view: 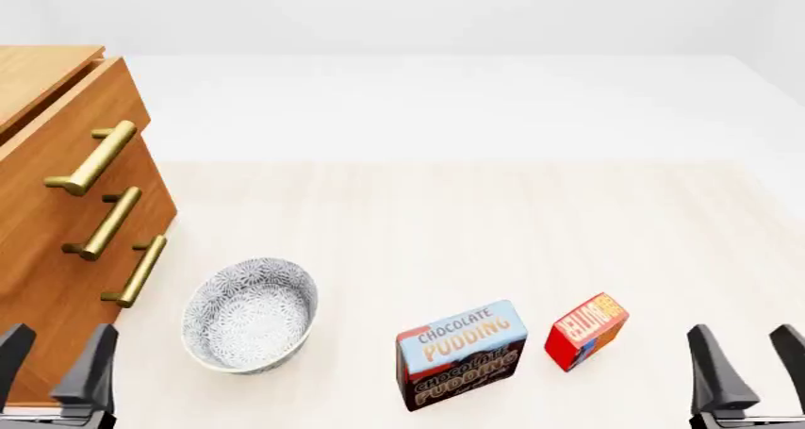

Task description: Put the butter at the back in the top drawer of the cabinet and close it.

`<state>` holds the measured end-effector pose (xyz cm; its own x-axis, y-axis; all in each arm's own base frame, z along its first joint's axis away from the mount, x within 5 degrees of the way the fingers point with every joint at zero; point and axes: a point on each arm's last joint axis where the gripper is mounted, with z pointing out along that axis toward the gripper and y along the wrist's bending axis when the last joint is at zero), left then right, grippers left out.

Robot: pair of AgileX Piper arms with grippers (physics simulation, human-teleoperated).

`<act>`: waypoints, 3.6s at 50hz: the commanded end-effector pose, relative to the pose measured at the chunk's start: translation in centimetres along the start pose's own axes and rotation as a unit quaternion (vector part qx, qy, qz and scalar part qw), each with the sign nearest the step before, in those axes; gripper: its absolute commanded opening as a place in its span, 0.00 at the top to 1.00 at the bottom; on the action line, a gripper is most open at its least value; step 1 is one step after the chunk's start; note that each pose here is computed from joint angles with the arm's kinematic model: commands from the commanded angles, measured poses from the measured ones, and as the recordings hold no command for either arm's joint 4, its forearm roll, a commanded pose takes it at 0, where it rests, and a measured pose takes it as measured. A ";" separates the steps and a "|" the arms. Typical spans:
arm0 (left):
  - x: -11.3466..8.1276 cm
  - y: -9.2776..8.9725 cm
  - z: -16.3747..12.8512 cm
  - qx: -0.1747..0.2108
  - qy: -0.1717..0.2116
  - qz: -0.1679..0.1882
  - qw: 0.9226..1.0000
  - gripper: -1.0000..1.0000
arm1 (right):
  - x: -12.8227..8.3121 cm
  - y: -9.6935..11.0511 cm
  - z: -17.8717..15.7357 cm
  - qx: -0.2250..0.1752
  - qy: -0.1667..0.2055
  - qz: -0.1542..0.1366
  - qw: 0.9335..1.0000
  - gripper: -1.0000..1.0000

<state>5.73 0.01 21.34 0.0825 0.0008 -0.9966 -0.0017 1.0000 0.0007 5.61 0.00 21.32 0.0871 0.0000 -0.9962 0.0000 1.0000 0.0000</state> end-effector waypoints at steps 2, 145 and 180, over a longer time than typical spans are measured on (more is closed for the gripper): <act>0.1 0.0 0.4 -0.001 0.010 0.003 1.000 0.00 | 0.0 0.0 0.0 0.000 0.000 0.000 1.000 0.00; -9.3 -0.5 5.7 0.065 0.054 0.545 0.834 0.00 | 0.0 0.0 0.0 0.000 0.000 0.000 1.000 0.00; -7.5 0.0 8.2 0.042 0.054 0.604 0.794 0.00 | 0.0 0.0 0.0 0.000 0.000 0.000 1.000 0.00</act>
<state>12.65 -0.09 29.78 -0.0113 0.9559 -0.2934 0.0614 0.2935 0.9540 5.61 0.00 21.32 0.0871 0.0000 -0.9962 0.0000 1.0000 0.0000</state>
